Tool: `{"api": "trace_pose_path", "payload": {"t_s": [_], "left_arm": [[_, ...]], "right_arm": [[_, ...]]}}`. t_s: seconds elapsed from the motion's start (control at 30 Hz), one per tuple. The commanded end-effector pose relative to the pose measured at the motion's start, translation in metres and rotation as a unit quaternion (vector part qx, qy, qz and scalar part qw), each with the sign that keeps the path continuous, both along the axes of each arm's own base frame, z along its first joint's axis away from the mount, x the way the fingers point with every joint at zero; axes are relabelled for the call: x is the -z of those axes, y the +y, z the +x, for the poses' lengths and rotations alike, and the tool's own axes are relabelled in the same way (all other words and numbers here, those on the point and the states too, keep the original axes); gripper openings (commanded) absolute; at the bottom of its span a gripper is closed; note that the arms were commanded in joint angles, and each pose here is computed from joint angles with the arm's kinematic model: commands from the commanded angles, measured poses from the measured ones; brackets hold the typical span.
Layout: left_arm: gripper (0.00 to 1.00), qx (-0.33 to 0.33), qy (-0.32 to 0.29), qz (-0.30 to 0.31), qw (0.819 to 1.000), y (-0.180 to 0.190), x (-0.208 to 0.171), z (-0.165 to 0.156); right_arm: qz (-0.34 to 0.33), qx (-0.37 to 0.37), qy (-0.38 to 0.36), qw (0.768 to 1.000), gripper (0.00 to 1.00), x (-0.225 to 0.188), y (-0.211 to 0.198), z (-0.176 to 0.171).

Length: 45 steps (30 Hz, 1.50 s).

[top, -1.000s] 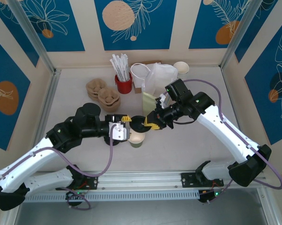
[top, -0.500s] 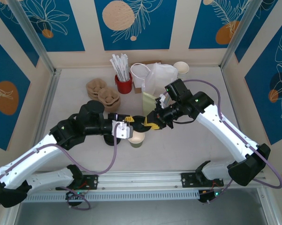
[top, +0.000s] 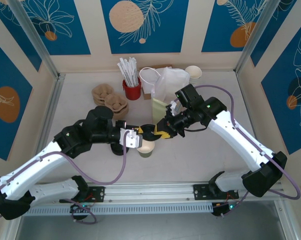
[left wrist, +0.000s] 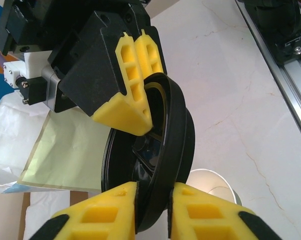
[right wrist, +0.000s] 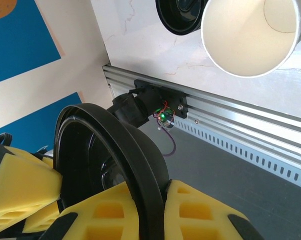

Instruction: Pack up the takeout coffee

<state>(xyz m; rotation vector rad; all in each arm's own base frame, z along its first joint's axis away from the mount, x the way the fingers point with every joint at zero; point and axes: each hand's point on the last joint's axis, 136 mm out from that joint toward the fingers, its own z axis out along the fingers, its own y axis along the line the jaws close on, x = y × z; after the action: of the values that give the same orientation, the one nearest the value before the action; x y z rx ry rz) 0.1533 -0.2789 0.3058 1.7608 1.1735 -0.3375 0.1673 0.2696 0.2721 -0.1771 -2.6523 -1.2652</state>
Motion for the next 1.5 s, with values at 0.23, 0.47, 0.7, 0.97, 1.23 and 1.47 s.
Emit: {"api": "trace_pose_path", "payload": {"t_s": [0.23, 0.47, 0.7, 0.97, 1.23, 1.47], "left_arm": [[0.13, -0.031, 0.044, -0.027, 0.998, -0.010, -0.013, 0.007], [0.12, -0.096, 0.118, -0.053, 0.987, -0.011, -0.012, 0.020], [0.12, -0.182, 0.221, -0.107, 0.952, 0.000, -0.017, 0.037], [0.11, -0.280, 0.375, -0.161, 0.869, 0.019, -0.006, 0.048], [0.11, -0.353, 0.486, -0.194, 0.776, 0.040, 0.014, 0.047], [0.11, -0.387, 0.568, -0.200, 0.699, 0.043, 0.034, 0.041]], "right_arm": [[0.018, 0.007, -0.048, 0.999, 0.24, -0.020, -0.006, 0.004], [0.009, 0.073, -0.117, 0.990, 0.43, -0.033, -0.037, 0.012], [0.002, 0.128, -0.192, 0.973, 0.47, -0.052, -0.070, 0.013], [0.014, 0.140, -0.212, 0.967, 0.45, -0.040, -0.073, 0.011], [0.016, 0.144, -0.201, 0.969, 0.44, -0.013, -0.065, 0.008], [0.000, 0.147, -0.164, 0.975, 0.43, 0.014, -0.063, 0.006]]}}
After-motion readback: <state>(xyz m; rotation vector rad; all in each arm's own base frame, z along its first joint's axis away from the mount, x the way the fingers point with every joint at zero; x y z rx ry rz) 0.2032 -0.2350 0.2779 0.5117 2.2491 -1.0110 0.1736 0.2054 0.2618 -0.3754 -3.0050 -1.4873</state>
